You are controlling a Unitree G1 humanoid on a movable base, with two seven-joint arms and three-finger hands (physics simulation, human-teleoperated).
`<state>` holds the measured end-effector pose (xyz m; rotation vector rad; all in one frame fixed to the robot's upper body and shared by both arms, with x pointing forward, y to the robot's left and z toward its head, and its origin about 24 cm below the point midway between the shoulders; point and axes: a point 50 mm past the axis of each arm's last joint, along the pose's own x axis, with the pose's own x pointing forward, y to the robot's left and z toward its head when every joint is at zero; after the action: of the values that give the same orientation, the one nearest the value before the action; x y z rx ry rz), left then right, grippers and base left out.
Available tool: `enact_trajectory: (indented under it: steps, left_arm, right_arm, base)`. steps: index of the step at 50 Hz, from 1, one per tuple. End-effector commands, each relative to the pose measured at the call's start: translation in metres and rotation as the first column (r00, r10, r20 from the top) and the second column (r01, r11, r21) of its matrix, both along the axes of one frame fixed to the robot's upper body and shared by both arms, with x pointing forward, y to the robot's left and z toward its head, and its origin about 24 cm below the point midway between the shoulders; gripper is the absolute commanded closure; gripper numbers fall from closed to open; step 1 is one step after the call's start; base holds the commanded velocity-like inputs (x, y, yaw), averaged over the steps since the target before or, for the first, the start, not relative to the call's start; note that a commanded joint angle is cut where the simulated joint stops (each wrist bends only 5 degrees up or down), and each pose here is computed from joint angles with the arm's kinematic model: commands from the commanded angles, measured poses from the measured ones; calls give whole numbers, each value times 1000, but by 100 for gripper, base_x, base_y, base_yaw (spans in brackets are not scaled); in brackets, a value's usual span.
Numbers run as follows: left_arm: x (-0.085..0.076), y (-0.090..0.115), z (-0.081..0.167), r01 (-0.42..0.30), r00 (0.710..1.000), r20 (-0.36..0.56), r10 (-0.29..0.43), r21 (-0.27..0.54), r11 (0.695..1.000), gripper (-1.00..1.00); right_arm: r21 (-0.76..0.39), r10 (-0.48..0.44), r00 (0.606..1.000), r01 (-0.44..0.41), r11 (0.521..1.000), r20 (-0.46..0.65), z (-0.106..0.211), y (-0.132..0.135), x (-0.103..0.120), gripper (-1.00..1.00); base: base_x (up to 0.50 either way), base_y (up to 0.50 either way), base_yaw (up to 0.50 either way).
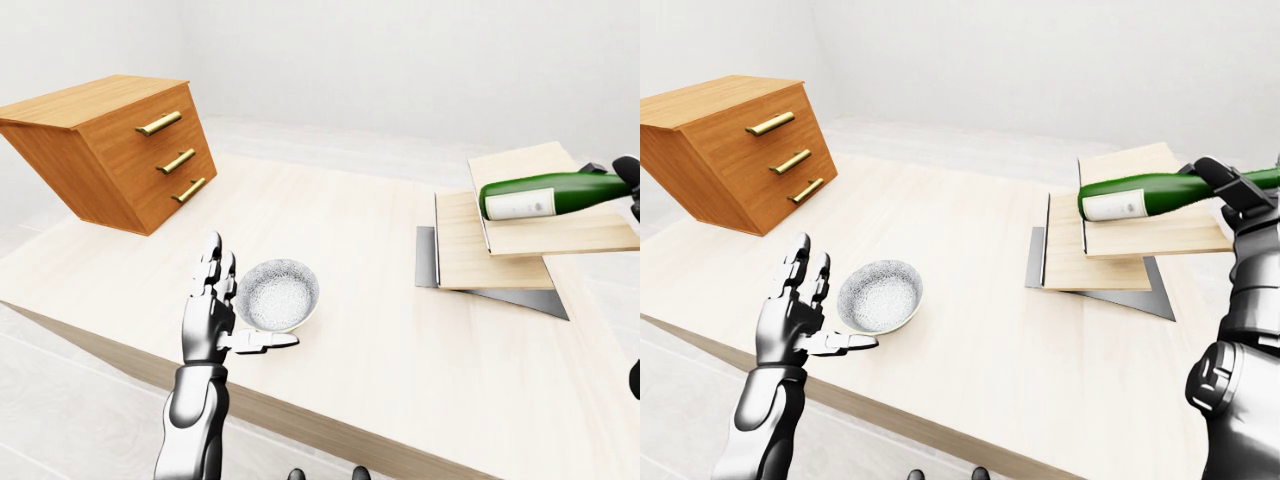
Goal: Put the wine bottle on the wine rack.
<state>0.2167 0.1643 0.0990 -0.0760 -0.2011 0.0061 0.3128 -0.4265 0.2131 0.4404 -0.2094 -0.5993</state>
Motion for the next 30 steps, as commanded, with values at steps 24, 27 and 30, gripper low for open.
enact_trajectory:
  steps: [24,27,30]
  left_arm:
    - [1,0,-3,1,1000,-15,-1,-4,1000,-100]
    - [1,0,-3,1,1000,-15,-1,-4,1000,-100]
    - [2,-1,-4,1,1000,-17,-1,-7,1000,-100]
  right_arm:
    - [15,-78,989,80,997,-122,-35,-22,-28,-100]
    - [18,-82,987,85,996,-136,-39,-24,-30,-100]
    - [19,-84,986,87,996,-142,-41,-25,-33,-100]
  base:
    - [0,0,0]
    - [0,0,0]
    - [0,0,0]
